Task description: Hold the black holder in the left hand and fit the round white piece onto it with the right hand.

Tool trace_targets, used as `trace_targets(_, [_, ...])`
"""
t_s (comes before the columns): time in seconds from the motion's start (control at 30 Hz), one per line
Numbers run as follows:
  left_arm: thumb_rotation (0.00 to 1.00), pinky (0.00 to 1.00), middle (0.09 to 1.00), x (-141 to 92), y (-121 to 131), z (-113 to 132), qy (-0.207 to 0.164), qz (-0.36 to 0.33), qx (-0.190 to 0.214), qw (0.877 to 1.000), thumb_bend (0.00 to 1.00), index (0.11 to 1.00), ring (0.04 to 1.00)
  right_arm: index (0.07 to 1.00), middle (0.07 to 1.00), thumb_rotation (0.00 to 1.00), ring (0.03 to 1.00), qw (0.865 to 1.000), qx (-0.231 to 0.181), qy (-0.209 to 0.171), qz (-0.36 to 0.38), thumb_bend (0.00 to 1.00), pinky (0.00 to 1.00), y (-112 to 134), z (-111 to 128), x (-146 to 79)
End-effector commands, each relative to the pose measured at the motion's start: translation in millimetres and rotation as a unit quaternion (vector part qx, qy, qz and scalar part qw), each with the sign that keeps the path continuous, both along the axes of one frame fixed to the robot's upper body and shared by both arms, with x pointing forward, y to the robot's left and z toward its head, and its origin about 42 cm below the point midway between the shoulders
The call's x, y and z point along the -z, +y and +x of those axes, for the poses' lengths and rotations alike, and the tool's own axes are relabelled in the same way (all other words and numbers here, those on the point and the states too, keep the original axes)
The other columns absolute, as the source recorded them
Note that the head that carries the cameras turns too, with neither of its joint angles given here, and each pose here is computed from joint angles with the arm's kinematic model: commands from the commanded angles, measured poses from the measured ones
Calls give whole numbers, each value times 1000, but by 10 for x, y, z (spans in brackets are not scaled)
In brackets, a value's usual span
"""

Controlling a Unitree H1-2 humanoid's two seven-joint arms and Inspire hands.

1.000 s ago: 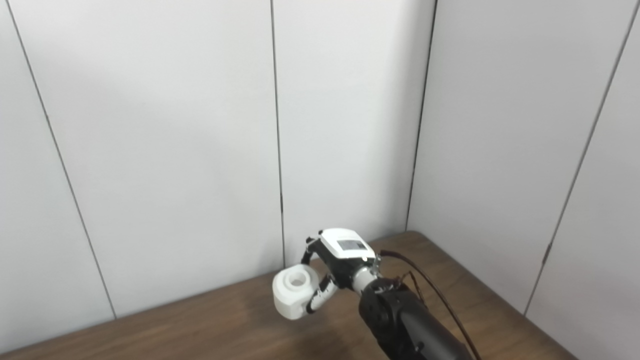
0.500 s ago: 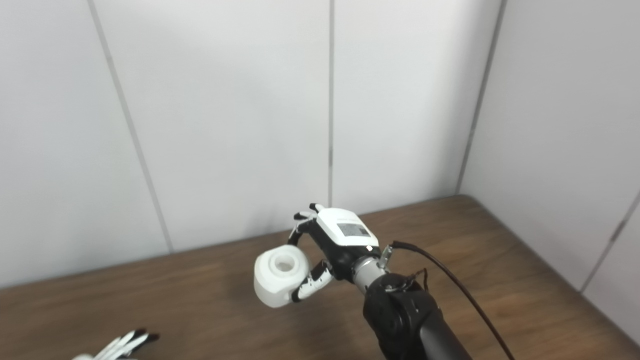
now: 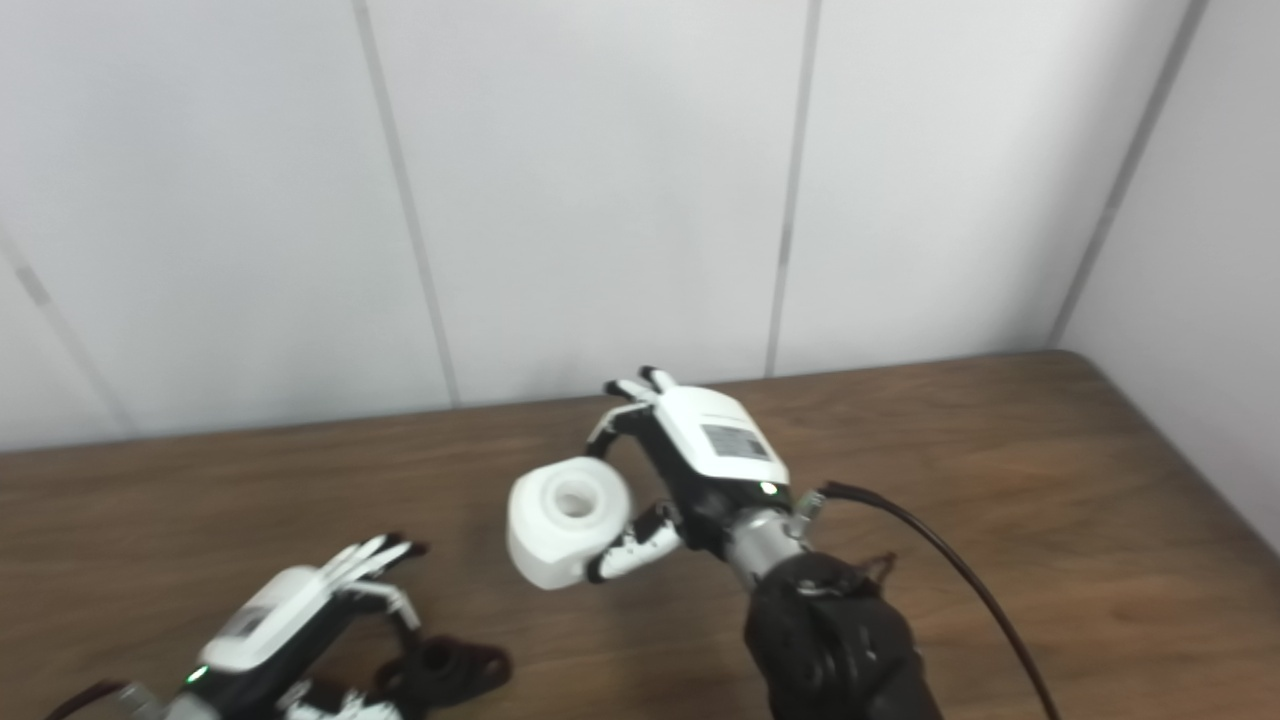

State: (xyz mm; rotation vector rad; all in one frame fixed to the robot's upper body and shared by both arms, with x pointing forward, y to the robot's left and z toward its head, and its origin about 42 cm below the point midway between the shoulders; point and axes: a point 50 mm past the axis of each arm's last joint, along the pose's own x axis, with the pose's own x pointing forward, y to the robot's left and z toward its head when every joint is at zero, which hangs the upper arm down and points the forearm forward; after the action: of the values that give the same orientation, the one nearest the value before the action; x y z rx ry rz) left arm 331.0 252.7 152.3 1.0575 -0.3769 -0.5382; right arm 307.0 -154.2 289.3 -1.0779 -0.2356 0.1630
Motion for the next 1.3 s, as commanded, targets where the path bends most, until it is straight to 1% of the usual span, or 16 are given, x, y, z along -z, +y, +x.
trace_targets(0.0, [41,1000,940,-180,-26,39,-37,-8,0,999,515,481,989,481,909,142,982,999,-13,-36,11,505,780,77,-64,-177])
trace_targets(0.13, [42,1000,945,-179,-69,48,-38,-14,2,999,514,481,996,481,906,146,980,999,-25,-32,16,504,794,140,-100,-192])
trace_targets(0.4, [43,1000,945,-252,-194,61,-42,-11,-2,999,514,481,996,481,900,148,966,999,-34,-34,18,504,758,206,-165,-264])
trace_targets(0.47, [43,1000,952,-274,-235,59,-38,-6,-8,999,514,481,999,481,901,147,972,999,-34,-31,22,505,771,236,-183,-240])
trace_targets(0.63, [43,1000,959,-295,-318,50,-32,-6,-18,999,515,482,998,481,897,145,969,999,-44,-17,26,505,775,310,-195,-92])
trace_targets(0.73, [43,1000,958,-299,-341,46,-34,-5,-22,999,515,482,993,480,887,147,955,999,-47,-15,22,505,737,323,-202,-48])
trace_targets(0.87, [42,1000,951,-309,-382,37,-35,-7,-27,999,515,481,987,480,884,147,932,999,-9,-9,39,506,688,340,-254,-22])
trace_targets(0.97, [42,1000,949,-306,-411,34,-38,-7,-28,999,515,481,986,481,871,146,894,999,6,-7,45,506,657,323,-289,30])
trace_targets(1.07, [42,1000,952,-307,-430,33,-38,-6,-29,999,515,481,988,482,864,146,879,999,9,-7,41,507,644,332,-302,95])
trace_targets(1.27, [42,1000,951,-292,-441,32,-41,-11,-30,999,515,481,989,481,884,146,906,999,14,-11,45,508,664,366,-285,155])
